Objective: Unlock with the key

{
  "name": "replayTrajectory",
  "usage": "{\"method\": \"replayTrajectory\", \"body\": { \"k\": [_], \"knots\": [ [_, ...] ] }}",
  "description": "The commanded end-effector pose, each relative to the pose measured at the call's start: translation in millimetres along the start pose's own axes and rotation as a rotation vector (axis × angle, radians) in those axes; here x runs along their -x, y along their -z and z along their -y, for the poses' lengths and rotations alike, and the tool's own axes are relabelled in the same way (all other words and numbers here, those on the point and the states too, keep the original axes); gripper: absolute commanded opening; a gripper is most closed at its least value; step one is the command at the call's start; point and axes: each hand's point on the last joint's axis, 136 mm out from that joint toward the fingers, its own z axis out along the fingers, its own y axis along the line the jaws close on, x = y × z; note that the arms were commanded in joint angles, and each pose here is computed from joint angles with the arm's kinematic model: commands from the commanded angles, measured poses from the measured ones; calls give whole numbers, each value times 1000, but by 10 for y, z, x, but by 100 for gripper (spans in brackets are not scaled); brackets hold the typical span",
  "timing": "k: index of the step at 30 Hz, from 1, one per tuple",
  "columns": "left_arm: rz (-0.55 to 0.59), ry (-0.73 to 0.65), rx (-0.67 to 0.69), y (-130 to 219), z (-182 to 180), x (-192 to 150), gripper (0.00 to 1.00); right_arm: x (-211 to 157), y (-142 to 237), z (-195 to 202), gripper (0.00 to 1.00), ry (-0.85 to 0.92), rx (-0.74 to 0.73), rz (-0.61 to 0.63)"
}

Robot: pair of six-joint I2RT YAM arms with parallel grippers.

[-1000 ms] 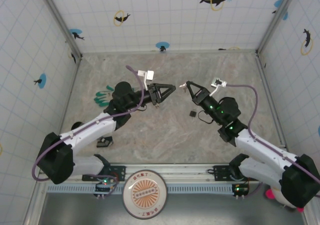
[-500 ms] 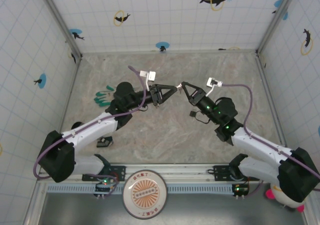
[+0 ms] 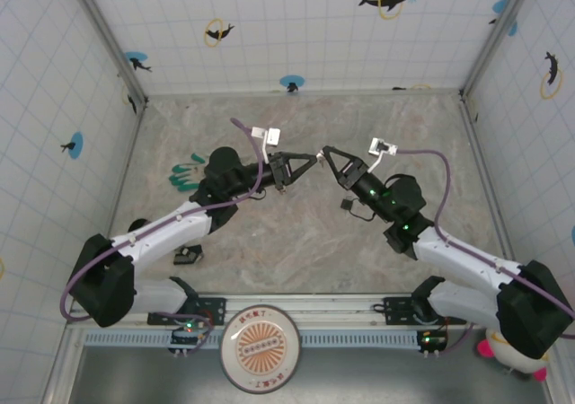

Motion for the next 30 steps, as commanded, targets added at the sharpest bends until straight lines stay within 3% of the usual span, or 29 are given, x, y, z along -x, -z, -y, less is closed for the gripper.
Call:
{"method": "replayTrajectory", "body": {
  "k": [1,4,10,14,17,24,30],
  "knots": [
    [4,-43,-68,-37,208,91,13,31,-84,-218,0,2,69,-9],
    [0,-49,-74,-33,222,86,0,13,-92,-212,0,1,69,-18],
    [-11,-62,-45,-16,200,75,0,19,-38,-110,1,34,16,-35],
    [-89,-82,75,-34,22,16,0,65,80,113,31,74,-83,-62],
    [-187,-84,148,-50,-121,-75,0,169,220,275,36,128,-166,-63],
    [-401,-30,211,-9,-386,-423,0,180,390,465,37,154,-226,-197],
    [-534,12,150,-27,-360,-621,0,-54,334,432,36,124,-138,-369]
  ]
}}
